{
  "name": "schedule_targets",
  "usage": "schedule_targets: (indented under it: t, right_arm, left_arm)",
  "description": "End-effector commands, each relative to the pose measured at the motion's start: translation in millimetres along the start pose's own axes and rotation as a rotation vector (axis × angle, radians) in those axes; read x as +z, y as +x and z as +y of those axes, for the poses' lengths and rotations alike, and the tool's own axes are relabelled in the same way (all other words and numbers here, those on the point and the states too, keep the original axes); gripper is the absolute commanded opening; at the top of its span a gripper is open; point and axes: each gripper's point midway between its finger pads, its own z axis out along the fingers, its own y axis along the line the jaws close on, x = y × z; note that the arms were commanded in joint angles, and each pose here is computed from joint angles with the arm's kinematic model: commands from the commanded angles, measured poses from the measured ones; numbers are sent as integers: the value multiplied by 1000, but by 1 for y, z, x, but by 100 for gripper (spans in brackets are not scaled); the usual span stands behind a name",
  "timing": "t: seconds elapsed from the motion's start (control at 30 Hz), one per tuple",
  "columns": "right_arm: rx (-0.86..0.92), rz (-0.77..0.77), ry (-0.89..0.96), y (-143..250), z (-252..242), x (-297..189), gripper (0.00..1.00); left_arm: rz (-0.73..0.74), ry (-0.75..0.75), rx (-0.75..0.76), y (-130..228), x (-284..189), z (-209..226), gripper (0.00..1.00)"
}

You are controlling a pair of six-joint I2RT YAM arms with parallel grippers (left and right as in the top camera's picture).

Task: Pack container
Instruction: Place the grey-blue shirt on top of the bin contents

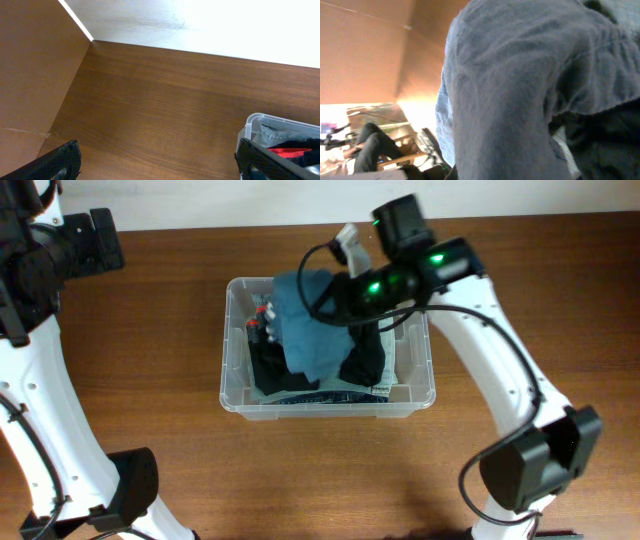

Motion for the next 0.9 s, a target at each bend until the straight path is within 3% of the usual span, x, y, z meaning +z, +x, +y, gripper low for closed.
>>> schedule_targets:
  t: [0.0, 0.07, 0.2, 0.27, 0.4, 0.53, 0.67, 0.87]
  right_arm:
    - [93, 77, 159, 19, -54, 39, 4]
    - [153, 134, 302, 42, -116, 69, 4]
    - [193, 149, 487, 53, -167, 64, 9]
    - [194, 139, 549, 52, -179, 55, 17]
    - [103, 99, 569, 38, -157, 23, 45]
    - [13, -41, 598, 11, -111, -24, 69]
    - [-78, -175, 551, -9, -65, -49, 70]
    - [-126, -117, 516, -2, -51, -12, 65]
  left_arm:
    - [-21, -10, -17, -1, -10, 5, 99]
    - [-20, -10, -17, -1, -10, 5, 99]
    - [-21, -10, -17, -1, -10, 5, 99]
    - [-21, -10, -17, -1, -10, 5, 99]
    - [-20, -10, -17, -1, -10, 5, 99]
    - [-21, -10, -17, -1, -10, 5, 99]
    - [-20, -10, -17, -1, -10, 5, 100]
    - [-20, -10, -17, -1, -10, 5, 99]
